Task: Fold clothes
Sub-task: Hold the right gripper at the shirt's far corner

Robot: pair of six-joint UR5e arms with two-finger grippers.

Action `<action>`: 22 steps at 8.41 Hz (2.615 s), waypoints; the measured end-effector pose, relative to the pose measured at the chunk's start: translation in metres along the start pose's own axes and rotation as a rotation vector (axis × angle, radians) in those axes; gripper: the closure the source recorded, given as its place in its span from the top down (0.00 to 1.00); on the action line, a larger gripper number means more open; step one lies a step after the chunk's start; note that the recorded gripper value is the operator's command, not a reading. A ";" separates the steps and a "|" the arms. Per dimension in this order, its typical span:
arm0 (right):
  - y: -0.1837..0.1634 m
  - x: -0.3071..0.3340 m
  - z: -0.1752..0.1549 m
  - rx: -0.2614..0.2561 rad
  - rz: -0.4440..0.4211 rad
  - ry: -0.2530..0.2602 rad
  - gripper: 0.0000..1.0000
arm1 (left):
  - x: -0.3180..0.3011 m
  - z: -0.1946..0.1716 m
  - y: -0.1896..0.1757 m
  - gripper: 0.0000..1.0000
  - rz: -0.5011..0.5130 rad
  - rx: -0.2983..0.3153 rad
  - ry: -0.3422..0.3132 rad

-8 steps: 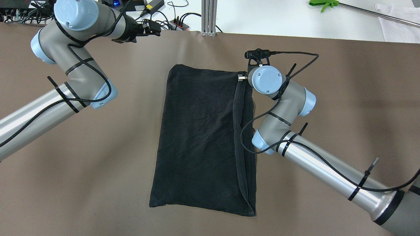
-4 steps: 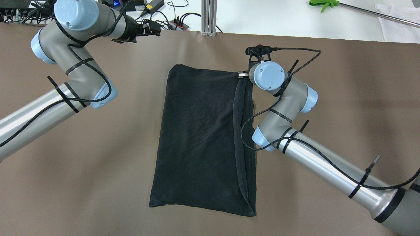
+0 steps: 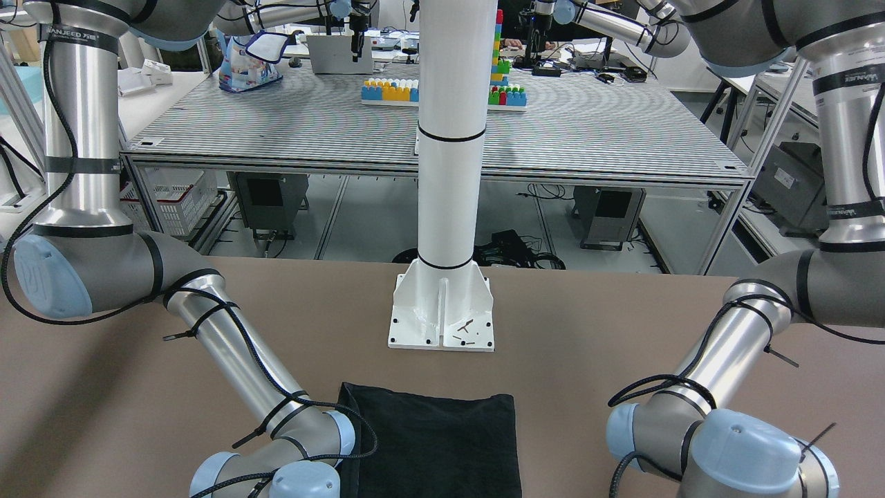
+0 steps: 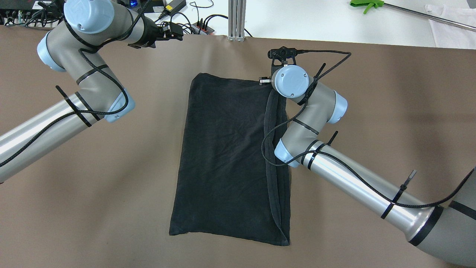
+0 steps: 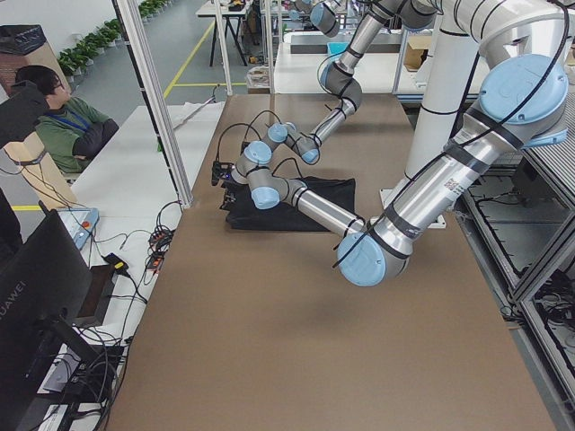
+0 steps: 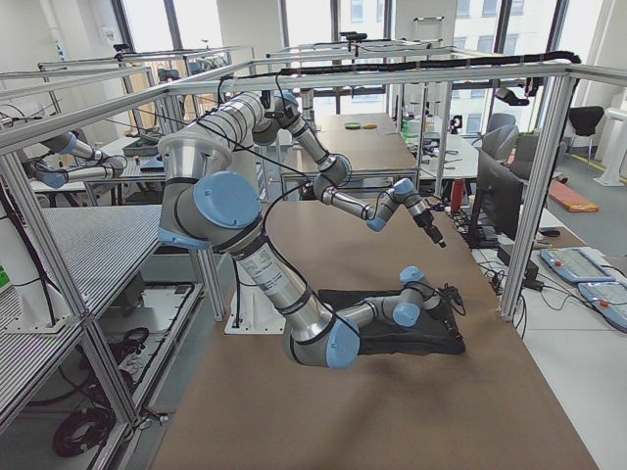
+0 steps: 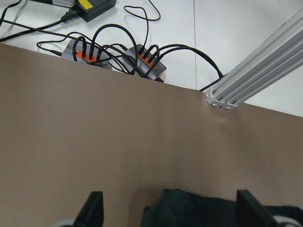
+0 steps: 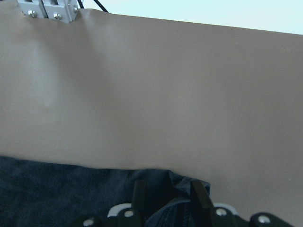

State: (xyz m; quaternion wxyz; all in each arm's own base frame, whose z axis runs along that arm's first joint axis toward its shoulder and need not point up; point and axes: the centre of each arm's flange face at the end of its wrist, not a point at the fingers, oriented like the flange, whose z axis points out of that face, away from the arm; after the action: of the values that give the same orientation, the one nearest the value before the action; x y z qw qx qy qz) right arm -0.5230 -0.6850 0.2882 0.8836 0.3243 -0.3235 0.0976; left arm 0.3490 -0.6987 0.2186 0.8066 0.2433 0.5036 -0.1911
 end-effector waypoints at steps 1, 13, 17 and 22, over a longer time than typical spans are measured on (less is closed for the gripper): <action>0.005 -0.004 0.002 -0.002 -0.005 0.004 0.66 | -0.001 0.001 0.000 1.00 0.000 0.000 -0.002; 0.028 0.012 -0.002 -0.008 -0.009 -0.011 0.16 | 0.005 0.004 -0.002 1.00 0.000 -0.001 -0.003; 0.021 0.003 -0.008 0.004 0.016 -0.021 0.90 | 0.011 0.007 -0.004 1.00 -0.001 -0.002 -0.003; 0.025 -0.002 0.007 -0.005 0.018 0.014 0.31 | 0.012 0.007 -0.004 1.00 0.000 -0.001 -0.002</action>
State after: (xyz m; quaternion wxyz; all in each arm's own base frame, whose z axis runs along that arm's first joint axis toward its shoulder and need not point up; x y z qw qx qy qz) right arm -0.5374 -0.6697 0.3040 0.8858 0.3183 -0.3204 0.1071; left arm 0.3569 -0.7067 0.2090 0.8073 0.2429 0.5027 -0.1911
